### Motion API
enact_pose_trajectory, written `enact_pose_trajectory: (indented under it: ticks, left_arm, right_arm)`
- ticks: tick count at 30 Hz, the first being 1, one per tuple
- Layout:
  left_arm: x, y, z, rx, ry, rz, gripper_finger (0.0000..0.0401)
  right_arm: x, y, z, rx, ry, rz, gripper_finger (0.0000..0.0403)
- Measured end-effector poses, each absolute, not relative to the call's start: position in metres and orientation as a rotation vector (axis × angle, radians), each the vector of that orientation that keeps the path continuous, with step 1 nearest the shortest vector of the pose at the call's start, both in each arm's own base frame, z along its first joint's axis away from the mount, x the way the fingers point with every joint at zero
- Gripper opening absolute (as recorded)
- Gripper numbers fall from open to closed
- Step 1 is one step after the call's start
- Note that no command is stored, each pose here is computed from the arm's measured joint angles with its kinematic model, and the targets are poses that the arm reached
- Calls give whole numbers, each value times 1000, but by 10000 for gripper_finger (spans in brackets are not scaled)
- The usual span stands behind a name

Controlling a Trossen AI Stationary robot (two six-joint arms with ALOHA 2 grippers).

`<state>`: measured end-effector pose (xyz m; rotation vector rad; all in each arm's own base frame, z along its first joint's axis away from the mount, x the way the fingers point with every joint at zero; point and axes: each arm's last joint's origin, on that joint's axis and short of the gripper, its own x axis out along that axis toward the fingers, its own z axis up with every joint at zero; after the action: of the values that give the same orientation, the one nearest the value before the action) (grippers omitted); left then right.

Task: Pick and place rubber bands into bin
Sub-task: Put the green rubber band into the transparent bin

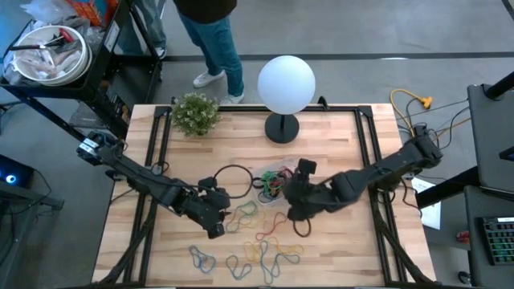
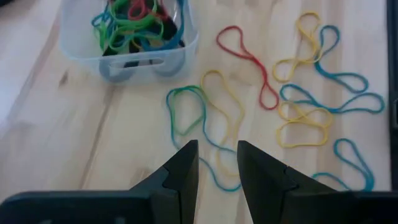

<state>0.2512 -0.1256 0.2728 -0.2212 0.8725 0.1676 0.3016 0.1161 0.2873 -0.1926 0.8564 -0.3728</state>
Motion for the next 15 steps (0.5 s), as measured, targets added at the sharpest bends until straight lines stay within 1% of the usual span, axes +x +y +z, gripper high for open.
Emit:
enact_pose_trajectory:
  ticks: [4,9,12,15]
  left_arm:
    - [251,-125,257,-173,863,135,95]
    - [255,-129,239,-124,838,-2,95]
    - [256,-130,228,-157,864,-51,95]
    - [261,-133,218,-185,891,-46,95]
  right_arm:
    - [290,137,291,-206,834,-306,136]
    - [278,159,291,-215,822,-244,128]
    - [272,167,289,-193,819,-238,122]
    - [267,171,282,-174,832,-244,115]
